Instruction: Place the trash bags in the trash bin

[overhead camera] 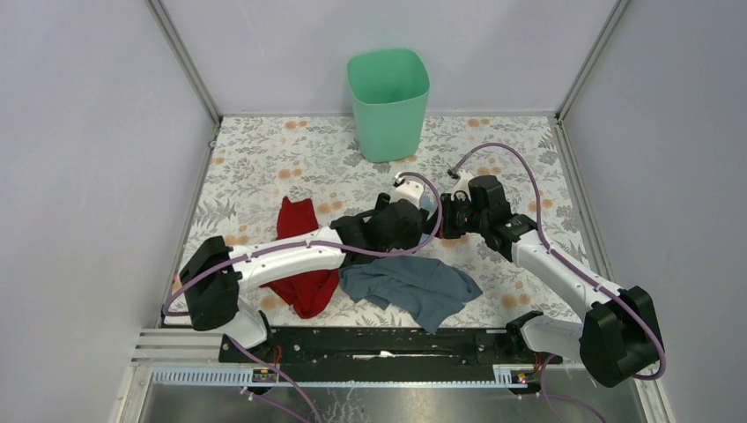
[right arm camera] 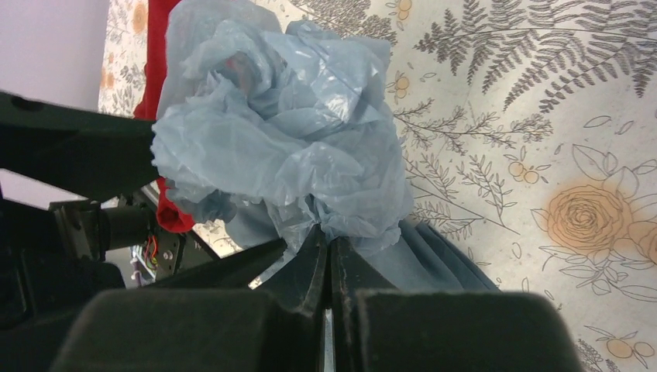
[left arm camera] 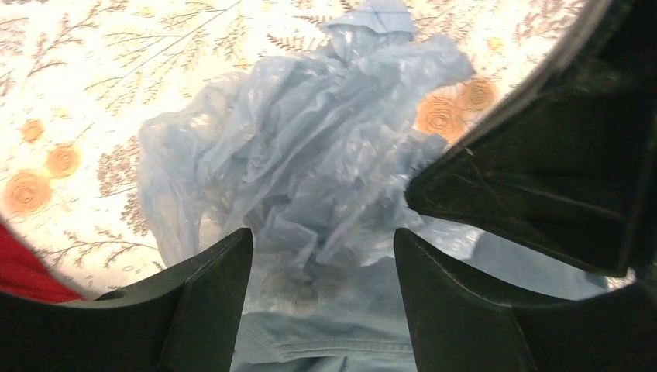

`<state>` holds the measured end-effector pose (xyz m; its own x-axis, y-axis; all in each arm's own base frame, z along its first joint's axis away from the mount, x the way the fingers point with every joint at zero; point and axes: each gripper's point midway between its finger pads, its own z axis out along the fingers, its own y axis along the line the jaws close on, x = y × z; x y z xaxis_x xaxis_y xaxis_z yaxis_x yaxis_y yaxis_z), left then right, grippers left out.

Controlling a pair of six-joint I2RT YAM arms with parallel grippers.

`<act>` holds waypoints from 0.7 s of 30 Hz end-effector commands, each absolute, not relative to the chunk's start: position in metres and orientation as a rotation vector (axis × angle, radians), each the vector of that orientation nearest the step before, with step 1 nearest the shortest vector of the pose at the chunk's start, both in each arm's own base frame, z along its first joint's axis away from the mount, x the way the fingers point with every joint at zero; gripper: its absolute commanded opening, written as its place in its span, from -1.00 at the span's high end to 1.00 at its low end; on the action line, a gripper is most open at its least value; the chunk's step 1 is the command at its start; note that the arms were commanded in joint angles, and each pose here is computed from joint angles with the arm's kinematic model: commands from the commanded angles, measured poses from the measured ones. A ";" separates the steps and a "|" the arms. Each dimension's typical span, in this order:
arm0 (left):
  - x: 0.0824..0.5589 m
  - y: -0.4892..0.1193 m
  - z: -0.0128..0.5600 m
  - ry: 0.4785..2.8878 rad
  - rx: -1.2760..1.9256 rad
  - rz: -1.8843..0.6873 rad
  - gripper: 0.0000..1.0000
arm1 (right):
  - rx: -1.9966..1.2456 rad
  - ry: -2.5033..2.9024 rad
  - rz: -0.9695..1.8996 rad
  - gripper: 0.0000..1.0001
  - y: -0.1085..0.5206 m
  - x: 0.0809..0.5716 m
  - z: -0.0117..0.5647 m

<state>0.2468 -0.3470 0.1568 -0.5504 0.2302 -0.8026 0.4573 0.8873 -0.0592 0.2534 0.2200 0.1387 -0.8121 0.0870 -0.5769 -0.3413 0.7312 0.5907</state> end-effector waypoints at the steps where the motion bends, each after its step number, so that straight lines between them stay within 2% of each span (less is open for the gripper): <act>1: 0.267 -0.329 0.189 2.106 0.372 -0.259 -0.42 | -0.284 2.274 1.026 1.00 0.232 0.252 0.158; 3: 0.273 -0.322 0.188 2.115 0.364 -0.252 -0.39 | -0.294 2.273 1.026 1.00 0.231 0.250 0.158; 4: 0.274 -0.321 0.188 2.123 0.366 -0.271 -0.29 | -0.296 2.274 1.025 1.00 0.231 0.249 0.158; 7: 0.280 -0.310 0.190 2.133 0.348 -0.279 0.18 | -0.309 2.279 0.999 1.00 0.227 0.248 0.156; 12: 0.283 -0.291 0.203 2.130 0.318 -0.344 0.57 | -0.283 2.311 0.842 1.00 0.210 0.255 0.145; 18: 0.281 -0.270 0.205 2.151 0.305 -0.444 0.60 | -0.199 2.328 0.654 1.00 0.187 0.270 0.135; 19: 0.281 -0.268 0.203 2.160 0.300 -0.468 0.62 | -0.192 2.330 0.640 1.00 0.186 0.272 0.135; 21: 0.282 -0.264 0.199 2.175 0.279 -0.506 0.81 | -0.173 2.327 0.620 1.00 0.183 0.275 0.135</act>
